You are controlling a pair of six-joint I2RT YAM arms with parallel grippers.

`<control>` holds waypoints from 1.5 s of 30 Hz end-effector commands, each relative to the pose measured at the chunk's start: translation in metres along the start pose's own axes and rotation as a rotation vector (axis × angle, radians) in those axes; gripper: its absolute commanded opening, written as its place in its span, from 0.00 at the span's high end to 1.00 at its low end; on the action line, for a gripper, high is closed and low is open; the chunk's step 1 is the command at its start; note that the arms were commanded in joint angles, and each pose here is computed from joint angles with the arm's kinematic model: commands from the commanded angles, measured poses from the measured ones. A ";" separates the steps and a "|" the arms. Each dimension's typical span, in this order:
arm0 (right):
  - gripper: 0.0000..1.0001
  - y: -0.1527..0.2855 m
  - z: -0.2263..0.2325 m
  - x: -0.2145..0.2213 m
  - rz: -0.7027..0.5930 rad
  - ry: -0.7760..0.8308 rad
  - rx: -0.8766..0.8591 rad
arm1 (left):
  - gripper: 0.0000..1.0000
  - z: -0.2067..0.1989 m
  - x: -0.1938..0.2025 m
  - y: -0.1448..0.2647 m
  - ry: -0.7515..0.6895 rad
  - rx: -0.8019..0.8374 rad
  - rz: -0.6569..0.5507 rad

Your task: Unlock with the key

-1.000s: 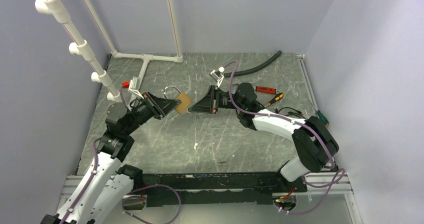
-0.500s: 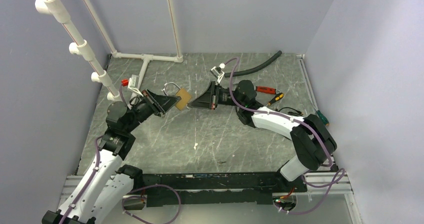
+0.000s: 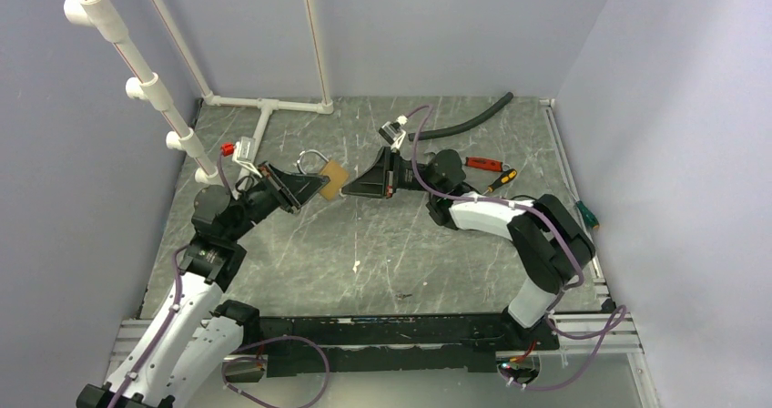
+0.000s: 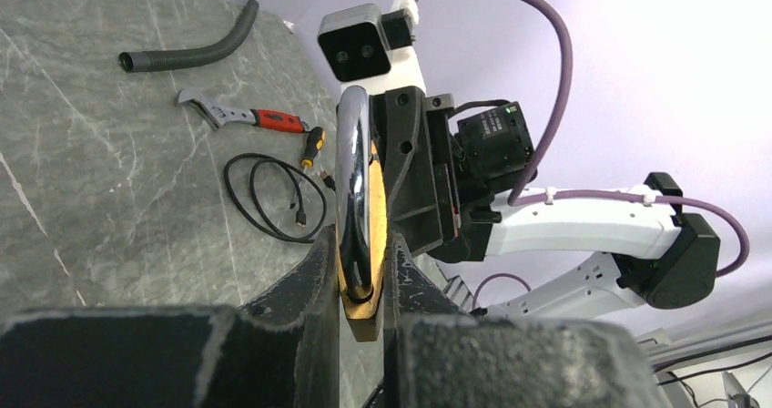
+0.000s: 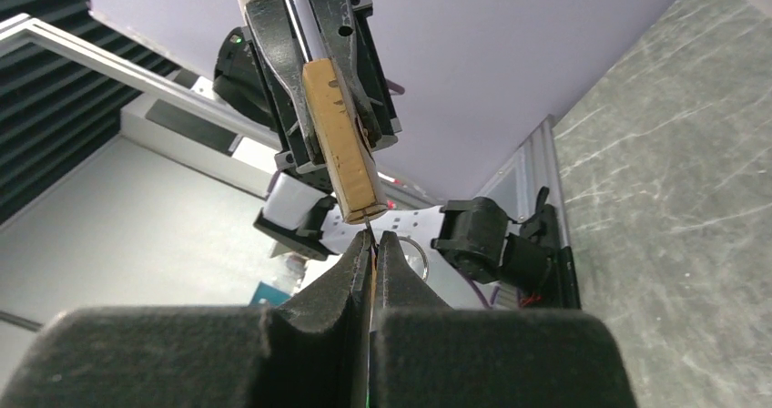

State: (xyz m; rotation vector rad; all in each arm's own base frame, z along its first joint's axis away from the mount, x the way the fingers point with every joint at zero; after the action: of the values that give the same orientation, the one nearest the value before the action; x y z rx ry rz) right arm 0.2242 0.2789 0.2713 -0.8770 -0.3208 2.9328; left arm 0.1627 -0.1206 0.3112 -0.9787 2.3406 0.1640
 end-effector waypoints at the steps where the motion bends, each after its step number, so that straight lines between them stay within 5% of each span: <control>1: 1.00 -0.007 0.040 -0.032 -0.176 0.092 -0.195 | 1.00 -0.017 0.014 0.011 -0.059 0.148 0.197; 27: 1.00 -0.002 0.090 -0.034 -0.111 -0.010 -0.436 | 1.00 -0.051 0.004 0.020 -0.271 0.403 0.206; 45: 1.00 0.001 0.121 -0.025 -0.056 0.029 -0.372 | 1.00 -0.056 -0.004 0.011 -0.318 0.456 0.194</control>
State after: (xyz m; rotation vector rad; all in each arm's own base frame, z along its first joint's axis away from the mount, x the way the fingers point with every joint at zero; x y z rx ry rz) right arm 0.1939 0.2637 0.3368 -0.7502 -0.7216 3.0674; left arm 0.1411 -0.1250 0.3656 -0.6164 2.0063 -0.1398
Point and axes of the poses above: each gripper's point midway between its finger pads, its own y axis back along the fingers, its own z axis along the line the jaws close on, x = y × z, the point moved 10 cm from there along y, back along the fingers, and after that the axes turned 8 degrees about y, right-handed, at the moved point
